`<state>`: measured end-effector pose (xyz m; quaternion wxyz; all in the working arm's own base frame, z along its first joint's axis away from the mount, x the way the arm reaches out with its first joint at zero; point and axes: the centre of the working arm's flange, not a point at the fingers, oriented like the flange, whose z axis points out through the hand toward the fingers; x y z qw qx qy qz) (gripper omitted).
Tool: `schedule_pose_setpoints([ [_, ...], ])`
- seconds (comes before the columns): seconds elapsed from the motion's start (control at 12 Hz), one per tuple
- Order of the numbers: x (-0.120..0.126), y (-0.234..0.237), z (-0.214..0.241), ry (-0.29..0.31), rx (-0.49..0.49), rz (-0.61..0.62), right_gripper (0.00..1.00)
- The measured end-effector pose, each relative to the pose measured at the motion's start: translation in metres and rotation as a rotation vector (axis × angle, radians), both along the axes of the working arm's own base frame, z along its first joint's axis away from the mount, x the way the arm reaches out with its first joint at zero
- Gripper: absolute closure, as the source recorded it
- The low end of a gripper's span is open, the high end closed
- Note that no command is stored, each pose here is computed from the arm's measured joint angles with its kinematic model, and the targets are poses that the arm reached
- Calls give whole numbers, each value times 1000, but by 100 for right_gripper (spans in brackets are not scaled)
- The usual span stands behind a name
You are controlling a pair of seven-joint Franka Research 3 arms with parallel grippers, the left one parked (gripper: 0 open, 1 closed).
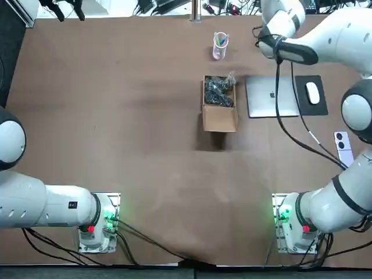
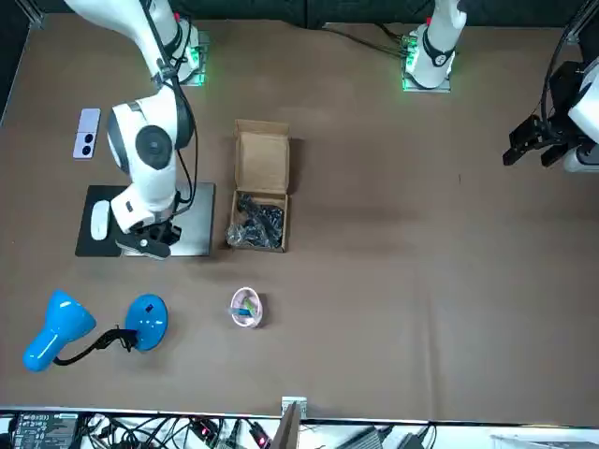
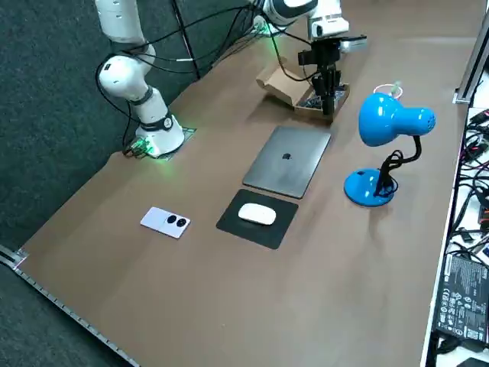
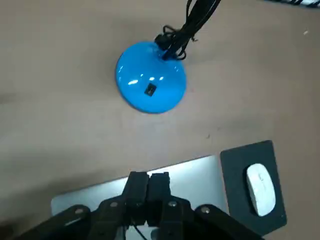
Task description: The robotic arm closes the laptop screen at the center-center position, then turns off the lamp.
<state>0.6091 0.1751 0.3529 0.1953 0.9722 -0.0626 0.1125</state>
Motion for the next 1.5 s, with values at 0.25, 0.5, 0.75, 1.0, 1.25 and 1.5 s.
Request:
schedule_pose_setpoints([
  [0.25, 8, 8, -16, -51, -67, -10, 98],
  [0.5, 23, 14, -26, -75, -112, 25, 98],
  [0.75, 45, 24, -36, -96, -119, 38, 98],
  [1.0, 65, 18, -45, -112, -122, 26, 98],
  [1.25, 80, 7, -59, -133, -107, 31, 98],
  [1.5, 90, -10, -77, -155, -74, 40, 98],
])
